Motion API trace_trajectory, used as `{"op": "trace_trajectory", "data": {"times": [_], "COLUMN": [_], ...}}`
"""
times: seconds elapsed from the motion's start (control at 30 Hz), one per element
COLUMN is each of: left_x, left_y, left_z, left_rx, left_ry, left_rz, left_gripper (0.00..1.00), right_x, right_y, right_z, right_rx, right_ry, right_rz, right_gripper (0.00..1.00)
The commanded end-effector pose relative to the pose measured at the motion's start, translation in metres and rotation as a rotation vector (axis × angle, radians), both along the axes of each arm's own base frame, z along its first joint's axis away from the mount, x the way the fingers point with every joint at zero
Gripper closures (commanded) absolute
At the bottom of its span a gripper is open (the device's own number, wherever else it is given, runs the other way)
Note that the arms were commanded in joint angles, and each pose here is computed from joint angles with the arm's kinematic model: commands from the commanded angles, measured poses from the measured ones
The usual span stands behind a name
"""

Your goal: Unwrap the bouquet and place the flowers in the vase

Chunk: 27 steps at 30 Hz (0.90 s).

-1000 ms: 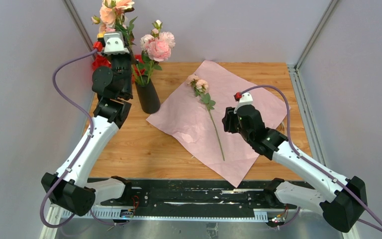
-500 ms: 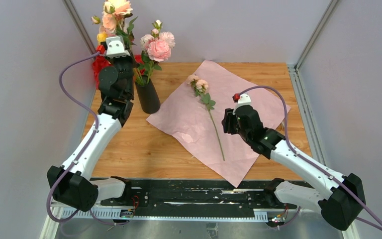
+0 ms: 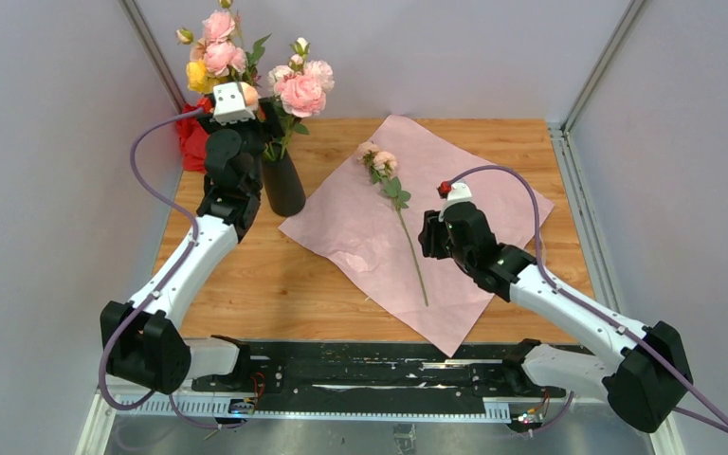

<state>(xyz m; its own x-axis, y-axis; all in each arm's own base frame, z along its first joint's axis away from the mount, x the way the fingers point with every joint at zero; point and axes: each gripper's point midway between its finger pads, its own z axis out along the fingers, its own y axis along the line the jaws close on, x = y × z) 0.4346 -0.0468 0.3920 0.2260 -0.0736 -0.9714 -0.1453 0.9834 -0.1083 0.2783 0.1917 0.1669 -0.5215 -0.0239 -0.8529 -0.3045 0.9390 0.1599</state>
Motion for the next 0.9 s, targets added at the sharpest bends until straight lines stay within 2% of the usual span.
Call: {"op": "trace_trajectory", "data": {"times": [0.0,0.13,0.47,0.67,0.87], "left_x": [-0.003,-0.007,-0.042,-0.063,-0.077], "left_y": [0.008,0.012,0.016,0.026,0.032], "left_z": [0.001,-0.001,0.015,0.030,0.014], "left_rx": [-0.015,-0.017,-0.050,-0.065,-0.124], "left_ry": [0.005,0.019,0.002,0.059,0.081], "left_rz": [0.035,0.052,0.020,0.044,0.064], "left_gripper": [0.06,0.00,0.00,0.00,0.00], "right_x": [0.002,0.002,0.013,0.028,0.041], "right_y": [0.001,0.002,0.008,0.016,0.019], "right_z": [-0.007,-0.009,-0.024,-0.047,-0.076], "right_rx": [0.013,0.016,-0.021,-0.069,-0.160], "right_ry": [0.019,0.023,0.052,0.107,0.186], "right_rz": [-0.002,0.001,-0.003,-0.023,-0.048], "right_gripper": [0.55,0.55,0.55,0.55,0.55]}}
